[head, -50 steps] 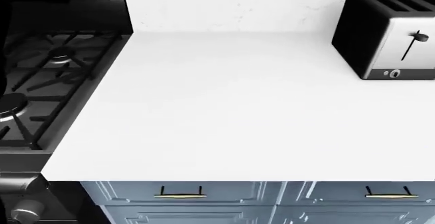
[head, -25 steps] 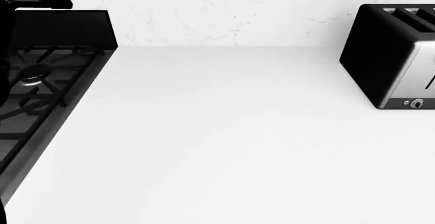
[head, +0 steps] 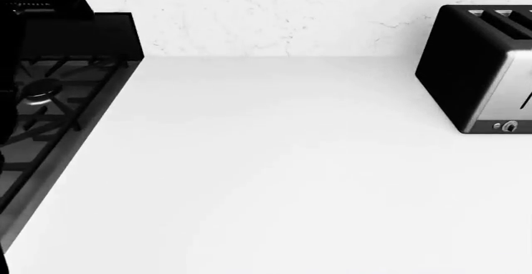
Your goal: Pick and place the shaker into the drawer. Then close the cabinet.
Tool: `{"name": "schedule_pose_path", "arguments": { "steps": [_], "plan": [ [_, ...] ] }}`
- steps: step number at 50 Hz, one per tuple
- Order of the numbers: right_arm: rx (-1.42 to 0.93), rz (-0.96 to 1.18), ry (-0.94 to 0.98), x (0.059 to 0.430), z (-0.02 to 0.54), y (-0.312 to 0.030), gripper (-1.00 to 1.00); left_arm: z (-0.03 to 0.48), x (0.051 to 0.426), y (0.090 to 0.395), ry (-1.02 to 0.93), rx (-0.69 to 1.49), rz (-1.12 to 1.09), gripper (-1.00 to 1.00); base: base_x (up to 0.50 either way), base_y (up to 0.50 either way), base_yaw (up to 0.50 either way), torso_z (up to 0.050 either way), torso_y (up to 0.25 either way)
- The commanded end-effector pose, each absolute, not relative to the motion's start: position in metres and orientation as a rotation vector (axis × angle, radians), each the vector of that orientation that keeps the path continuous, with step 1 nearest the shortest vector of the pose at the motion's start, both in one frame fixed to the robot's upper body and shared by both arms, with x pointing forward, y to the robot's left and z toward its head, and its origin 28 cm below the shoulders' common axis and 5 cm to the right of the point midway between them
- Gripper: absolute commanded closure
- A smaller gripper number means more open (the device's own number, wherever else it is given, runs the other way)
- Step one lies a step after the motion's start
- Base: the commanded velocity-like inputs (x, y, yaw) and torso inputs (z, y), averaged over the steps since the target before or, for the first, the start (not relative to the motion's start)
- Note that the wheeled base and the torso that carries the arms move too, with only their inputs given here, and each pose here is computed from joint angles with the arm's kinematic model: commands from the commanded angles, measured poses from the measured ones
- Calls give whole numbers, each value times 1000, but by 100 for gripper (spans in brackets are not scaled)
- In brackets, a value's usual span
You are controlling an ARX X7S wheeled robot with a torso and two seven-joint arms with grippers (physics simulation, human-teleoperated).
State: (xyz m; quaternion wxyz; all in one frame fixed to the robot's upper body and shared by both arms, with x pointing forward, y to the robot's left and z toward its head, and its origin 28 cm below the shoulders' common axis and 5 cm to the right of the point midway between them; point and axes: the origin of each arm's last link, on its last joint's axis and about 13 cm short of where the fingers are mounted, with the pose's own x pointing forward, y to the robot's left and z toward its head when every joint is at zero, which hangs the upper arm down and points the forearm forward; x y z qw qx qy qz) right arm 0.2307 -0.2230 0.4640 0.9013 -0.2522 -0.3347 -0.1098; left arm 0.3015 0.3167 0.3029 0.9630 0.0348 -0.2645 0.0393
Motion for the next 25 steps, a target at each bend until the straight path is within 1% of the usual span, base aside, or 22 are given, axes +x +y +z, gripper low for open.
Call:
{"name": "schedule_pose_path", "arguments": {
  "steps": [1, 7, 12, 17, 25],
  "plan": [
    [-594, -242, -875, 200, 515, -198, -100, 283, 292, 313, -497, 49, 70, -100, 0, 0, 0, 0, 0],
    [-615, -178, -931, 195, 535, -176, -100, 262, 283, 309, -441, 24, 60, -100, 0, 0, 0, 0, 0],
    [-625, -83, -947, 202, 544, -160, -100, 244, 275, 307, -396, 13, 59, -100, 0, 0, 0, 0, 0],
    [-636, -20, -897, 226, 548, -147, -100, 229, 267, 308, -362, 5, 67, -100, 0, 0, 0, 0, 0],
    [-616, 90, -820, 269, 540, -133, -100, 218, 258, 312, -334, 0, 88, -100, 0, 0, 1, 0, 0]
  ]
}}
